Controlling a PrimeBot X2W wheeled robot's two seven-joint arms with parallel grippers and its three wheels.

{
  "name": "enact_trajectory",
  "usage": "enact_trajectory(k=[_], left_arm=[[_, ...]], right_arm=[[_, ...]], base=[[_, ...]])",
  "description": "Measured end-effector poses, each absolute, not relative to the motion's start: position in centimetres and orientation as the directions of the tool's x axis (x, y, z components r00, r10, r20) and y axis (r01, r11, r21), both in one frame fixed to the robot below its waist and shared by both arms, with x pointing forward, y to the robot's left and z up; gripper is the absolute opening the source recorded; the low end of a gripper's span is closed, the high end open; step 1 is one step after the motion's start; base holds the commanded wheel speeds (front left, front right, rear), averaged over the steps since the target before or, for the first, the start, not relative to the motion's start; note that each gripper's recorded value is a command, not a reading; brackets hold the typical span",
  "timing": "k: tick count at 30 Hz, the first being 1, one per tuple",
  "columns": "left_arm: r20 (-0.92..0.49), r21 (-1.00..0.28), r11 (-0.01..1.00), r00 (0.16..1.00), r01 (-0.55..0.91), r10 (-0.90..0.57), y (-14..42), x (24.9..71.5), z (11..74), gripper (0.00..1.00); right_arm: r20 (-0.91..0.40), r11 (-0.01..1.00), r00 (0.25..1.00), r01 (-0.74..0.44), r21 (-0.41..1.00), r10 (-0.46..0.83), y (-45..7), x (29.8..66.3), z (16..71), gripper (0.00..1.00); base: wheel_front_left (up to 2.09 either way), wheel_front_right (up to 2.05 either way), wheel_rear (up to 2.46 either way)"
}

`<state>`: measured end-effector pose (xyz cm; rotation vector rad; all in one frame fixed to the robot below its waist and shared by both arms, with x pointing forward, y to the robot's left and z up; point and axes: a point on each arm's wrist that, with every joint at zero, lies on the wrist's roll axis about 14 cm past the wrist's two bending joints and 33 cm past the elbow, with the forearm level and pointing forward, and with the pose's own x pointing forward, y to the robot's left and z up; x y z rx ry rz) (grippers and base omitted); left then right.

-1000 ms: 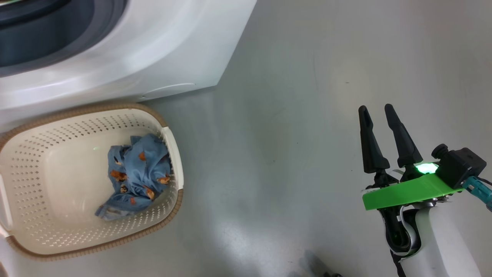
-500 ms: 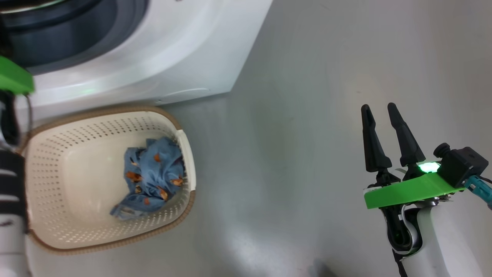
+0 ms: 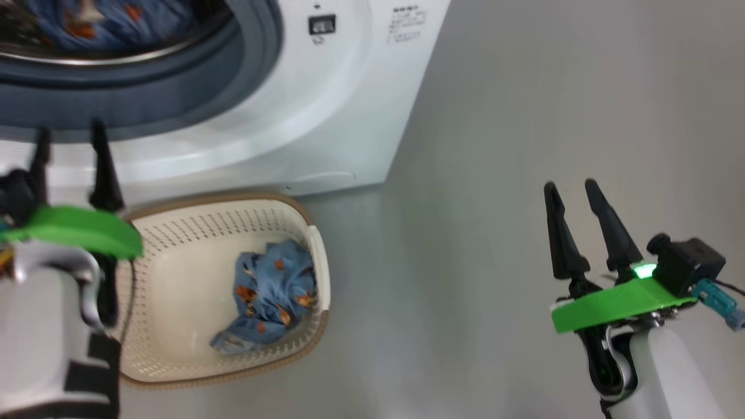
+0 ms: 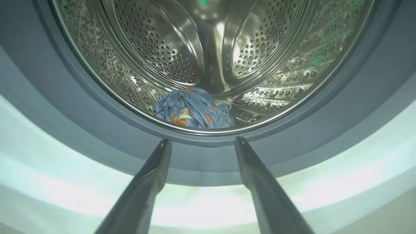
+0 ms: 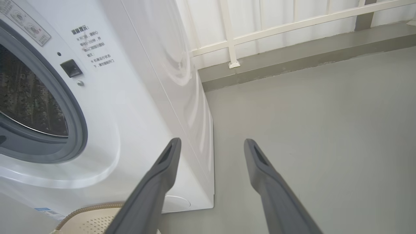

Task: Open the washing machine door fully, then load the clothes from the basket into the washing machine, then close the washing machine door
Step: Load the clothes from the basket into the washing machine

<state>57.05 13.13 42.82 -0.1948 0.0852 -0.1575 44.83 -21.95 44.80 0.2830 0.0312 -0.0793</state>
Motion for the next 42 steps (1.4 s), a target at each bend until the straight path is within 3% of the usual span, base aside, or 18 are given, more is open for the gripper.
enact_trajectory(k=[25,42], left_arm=[[-0.034,-0.143,0.988,0.998,0.055,-0.060,17.9,42.6,46.8,1.00],[-0.016,-0.134,0.991,1.000,-0.008,0.006,20.2,35.1,47.4,1.00]], right_arm=[[-0.001,0.966,1.000,-0.006,0.259,0.006,-20.6,38.7,47.8,1.00],[0.001,0.968,1.000,0.005,0.250,-0.006,-21.3,35.6,48.0,1.00]], base=[[0.00,0.00,0.00],[0.00,0.00,0.00]])
